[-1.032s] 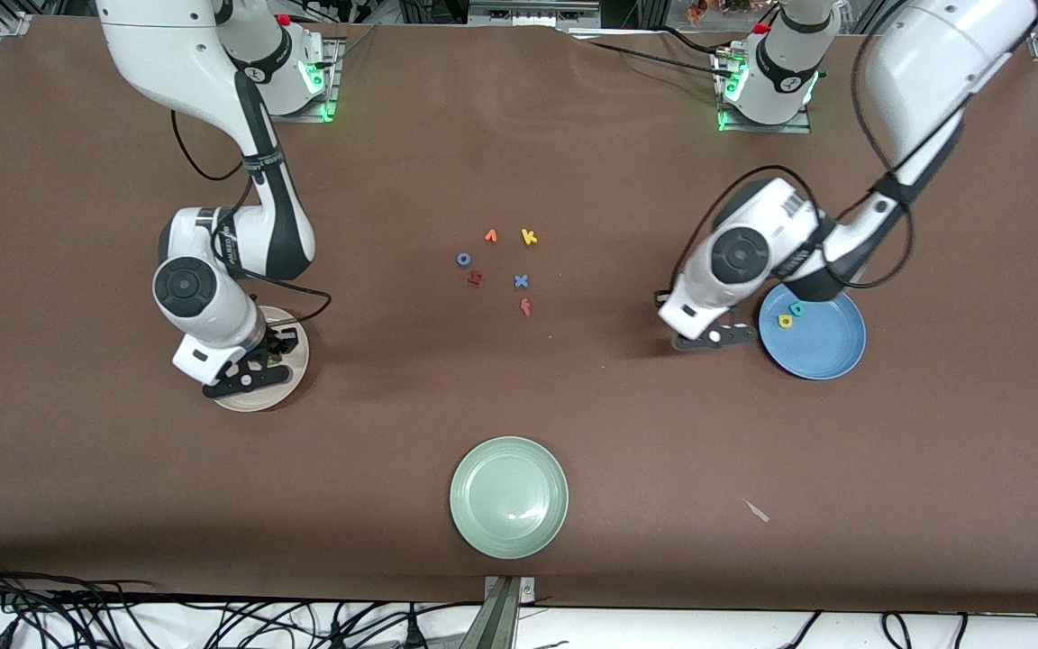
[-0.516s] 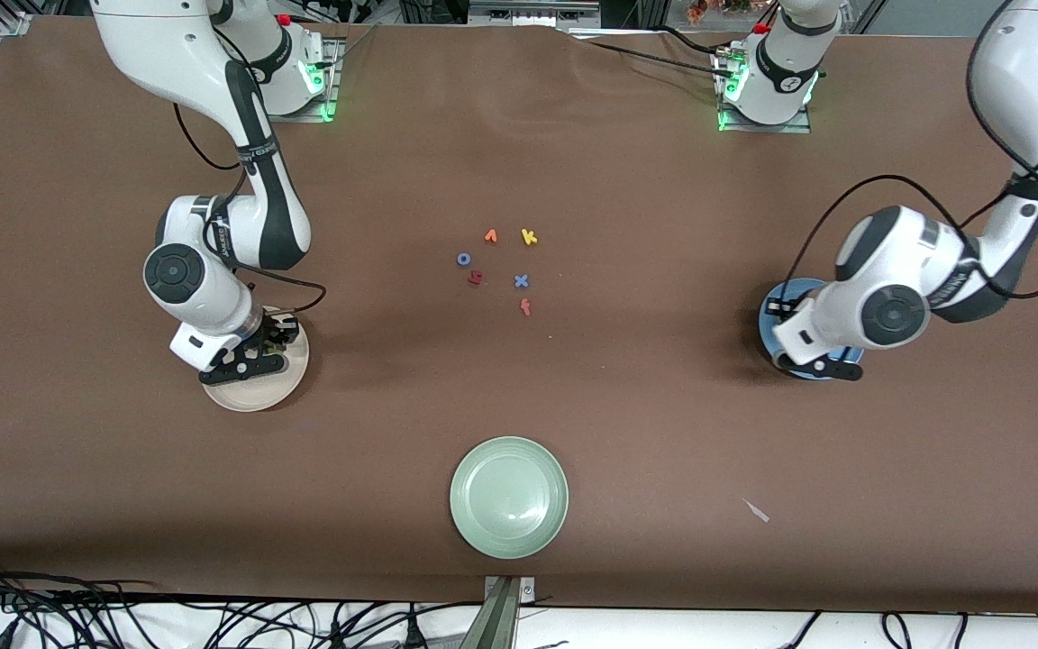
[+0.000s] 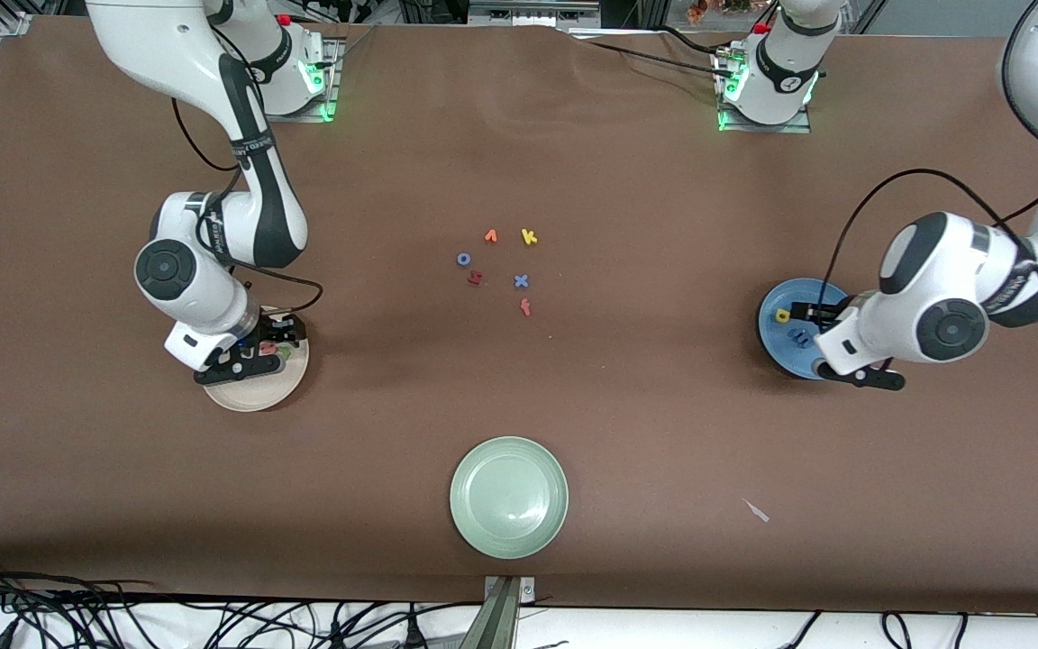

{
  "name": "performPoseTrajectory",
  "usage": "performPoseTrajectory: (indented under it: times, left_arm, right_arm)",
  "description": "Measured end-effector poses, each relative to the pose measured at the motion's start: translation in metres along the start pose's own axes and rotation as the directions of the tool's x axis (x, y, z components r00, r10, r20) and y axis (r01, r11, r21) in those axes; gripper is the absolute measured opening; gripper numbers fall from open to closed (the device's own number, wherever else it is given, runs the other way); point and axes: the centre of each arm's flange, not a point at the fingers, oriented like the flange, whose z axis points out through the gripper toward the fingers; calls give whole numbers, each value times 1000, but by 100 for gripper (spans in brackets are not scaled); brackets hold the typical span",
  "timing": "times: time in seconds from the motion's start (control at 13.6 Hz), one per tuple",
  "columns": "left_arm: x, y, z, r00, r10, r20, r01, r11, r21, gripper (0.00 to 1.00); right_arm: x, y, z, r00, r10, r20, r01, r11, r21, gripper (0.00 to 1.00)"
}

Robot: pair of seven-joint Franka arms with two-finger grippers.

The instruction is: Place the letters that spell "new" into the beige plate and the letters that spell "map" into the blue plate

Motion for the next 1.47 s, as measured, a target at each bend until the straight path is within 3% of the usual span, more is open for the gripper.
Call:
performPoseTrajectory:
  times: [0.37, 0.74, 0.96, 1.18, 1.33, 1.47]
  left_arm:
    - [-11, -43, -73, 996, -91, 8, 91, 996, 3, 100]
    - [-43, -64, -122, 970, -243, -17, 236, 953, -189, 100]
    - [-88, -68, -181, 933, -340, -117, 308, 924, -226, 100]
    - [-144, -52, -247, 903, -345, -256, 295, 931, -213, 100]
    - [-163, -34, -265, 902, -311, -298, 259, 945, -201, 100]
    - [-164, -30, -262, 915, -269, -302, 220, 958, -186, 100]
  right_arm:
    - [27, -8, -89, 994, 95, 50, -98, 994, 49, 90]
    - [32, 15, -175, 987, 134, 91, -138, 990, 38, 100]
    - [28, 43, -236, 983, 167, 72, -170, 985, 36, 100]
    - [16, 77, -267, 981, 184, 67, -190, 977, 95, 100]
    - [2, 98, -284, 981, 183, 65, -189, 977, 100, 100]
    - [-14, 109, -306, 982, 179, 61, -185, 976, 114, 100]
